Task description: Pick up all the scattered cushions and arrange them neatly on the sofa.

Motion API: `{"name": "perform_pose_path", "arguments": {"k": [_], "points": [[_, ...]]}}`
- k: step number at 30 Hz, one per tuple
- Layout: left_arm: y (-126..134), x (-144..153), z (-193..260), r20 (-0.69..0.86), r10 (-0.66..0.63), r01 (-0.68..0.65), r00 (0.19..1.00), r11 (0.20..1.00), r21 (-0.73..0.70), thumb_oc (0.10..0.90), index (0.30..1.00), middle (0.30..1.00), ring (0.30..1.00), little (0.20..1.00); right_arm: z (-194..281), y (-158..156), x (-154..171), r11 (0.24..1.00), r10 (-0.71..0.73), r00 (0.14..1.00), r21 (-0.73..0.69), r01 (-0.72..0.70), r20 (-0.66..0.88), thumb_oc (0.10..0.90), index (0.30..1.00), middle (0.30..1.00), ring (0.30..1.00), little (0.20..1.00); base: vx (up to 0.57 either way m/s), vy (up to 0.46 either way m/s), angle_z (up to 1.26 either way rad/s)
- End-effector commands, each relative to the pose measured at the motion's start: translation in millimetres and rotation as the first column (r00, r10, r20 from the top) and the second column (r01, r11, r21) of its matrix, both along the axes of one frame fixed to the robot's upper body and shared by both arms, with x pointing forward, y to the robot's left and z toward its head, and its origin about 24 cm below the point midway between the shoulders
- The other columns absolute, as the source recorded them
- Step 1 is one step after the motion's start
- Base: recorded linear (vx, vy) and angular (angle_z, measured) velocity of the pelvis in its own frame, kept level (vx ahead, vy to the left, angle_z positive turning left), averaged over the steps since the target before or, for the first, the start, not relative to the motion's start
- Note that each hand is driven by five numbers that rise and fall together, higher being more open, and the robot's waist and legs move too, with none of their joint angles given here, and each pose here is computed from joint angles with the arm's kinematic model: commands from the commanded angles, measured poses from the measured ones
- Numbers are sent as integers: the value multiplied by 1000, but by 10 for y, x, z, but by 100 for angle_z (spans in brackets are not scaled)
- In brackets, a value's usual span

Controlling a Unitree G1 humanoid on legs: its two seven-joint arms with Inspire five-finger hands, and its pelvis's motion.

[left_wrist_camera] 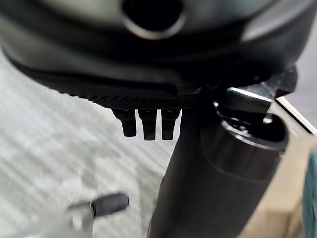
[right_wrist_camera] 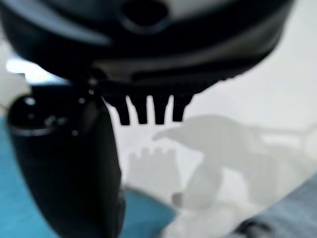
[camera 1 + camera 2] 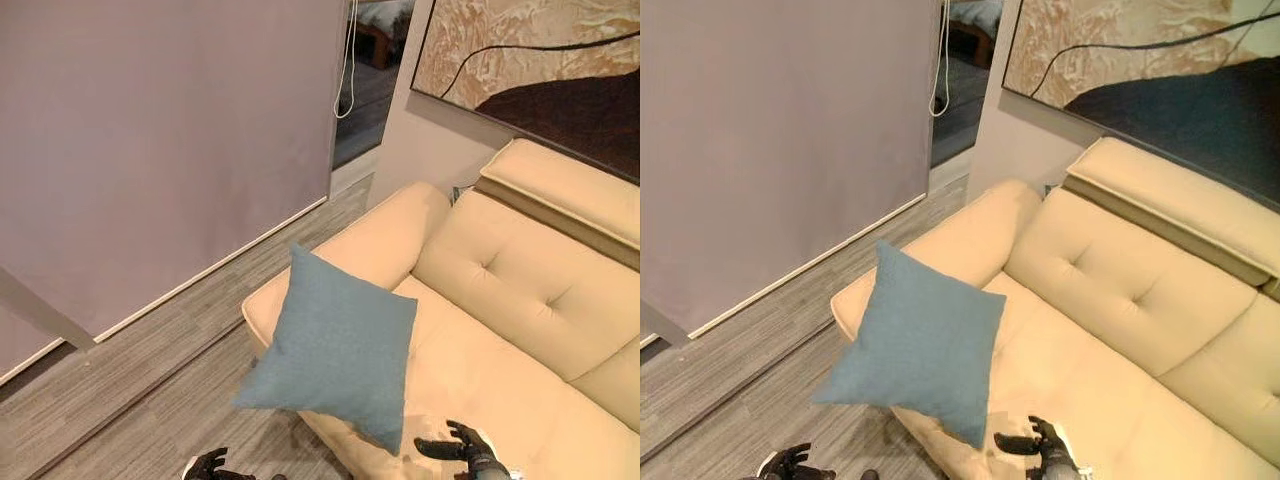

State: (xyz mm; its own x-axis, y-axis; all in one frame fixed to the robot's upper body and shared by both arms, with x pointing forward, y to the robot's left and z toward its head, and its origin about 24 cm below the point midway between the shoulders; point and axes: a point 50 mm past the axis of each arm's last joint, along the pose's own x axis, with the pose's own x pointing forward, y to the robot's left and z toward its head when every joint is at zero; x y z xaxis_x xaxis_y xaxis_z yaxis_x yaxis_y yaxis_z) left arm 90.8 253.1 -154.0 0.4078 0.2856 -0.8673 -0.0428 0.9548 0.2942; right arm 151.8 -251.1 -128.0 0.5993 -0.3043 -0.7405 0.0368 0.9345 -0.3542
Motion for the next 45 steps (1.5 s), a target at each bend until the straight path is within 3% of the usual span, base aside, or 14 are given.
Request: {"name": "perform_pose_path", "arguments": {"k": [1,9,12,13,17,19,21,24,29,31,37,41,45], "points": [[164,-6,52,18,2,-3,1000,998,58,800,900,900,900,900,370,-111,577,999,-12,972,-42,22,236,800,900,900,900,900,-14,111,-42],[182,40,74,44,10,-12,999,998,61,800,900,900,900,900,454,-127,696,998,-13,962,-52,28,274,800,900,900,900,900,-19,13,-12],[209,173,135,128,64,-71,990,996,50,800,900,900,900,900,516,-149,760,998,-21,952,-57,41,305,800,900,900,900,900,-95,-19,-2],[267,418,274,272,142,-156,952,987,29,800,900,900,900,900,588,-145,844,997,-29,939,-57,52,344,800,900,900,900,900,-130,-15,3],[303,594,396,376,183,-201,908,980,8,800,900,900,900,900,636,-123,905,997,-40,927,-49,63,374,800,900,900,900,900,-105,-9,12],[333,800,563,494,225,-242,840,970,-30,800,900,900,900,900,695,-58,990,998,-41,911,-32,59,410,800,900,900,900,900,-73,-6,2],[325,1102,817,635,274,-273,722,956,-102,800,900,900,900,900,783,69,1118,999,-44,885,4,47,463,800,900,900,900,900,-71,-16,22],[285,1245,956,696,293,-268,656,952,-147,800,900,900,900,900,854,140,1198,999,-37,866,16,34,498,800,900,900,900,900,-55,4,10],[96,1570,1334,814,328,-191,480,944,-268,800,900,900,900,900,972,345,1352,999,24,838,12,-36,545,800,900,900,900,900,-29,5,5],[45,1637,1421,832,333,-166,444,943,-289,800,900,900,900,900,991,391,1376,999,37,832,12,-52,553,800,900,900,900,900,-23,-2,11],[-409,1978,1937,923,252,79,290,955,-286,800,900,900,900,900,1148,734,1557,983,159,787,-20,-184,597,800,900,900,900,900,-9,-1,2],[-627,2057,2090,944,212,182,252,948,-262,800,900,900,900,900,1189,862,1602,969,222,769,-49,-241,599,800,900,900,900,900,1,5,-7],[-785,2125,2116,953,146,233,266,949,-211,800,900,900,900,900,1236,936,1644,961,254,753,-68,-269,607,800,900,900,900,900,-1,7,-12]]}}
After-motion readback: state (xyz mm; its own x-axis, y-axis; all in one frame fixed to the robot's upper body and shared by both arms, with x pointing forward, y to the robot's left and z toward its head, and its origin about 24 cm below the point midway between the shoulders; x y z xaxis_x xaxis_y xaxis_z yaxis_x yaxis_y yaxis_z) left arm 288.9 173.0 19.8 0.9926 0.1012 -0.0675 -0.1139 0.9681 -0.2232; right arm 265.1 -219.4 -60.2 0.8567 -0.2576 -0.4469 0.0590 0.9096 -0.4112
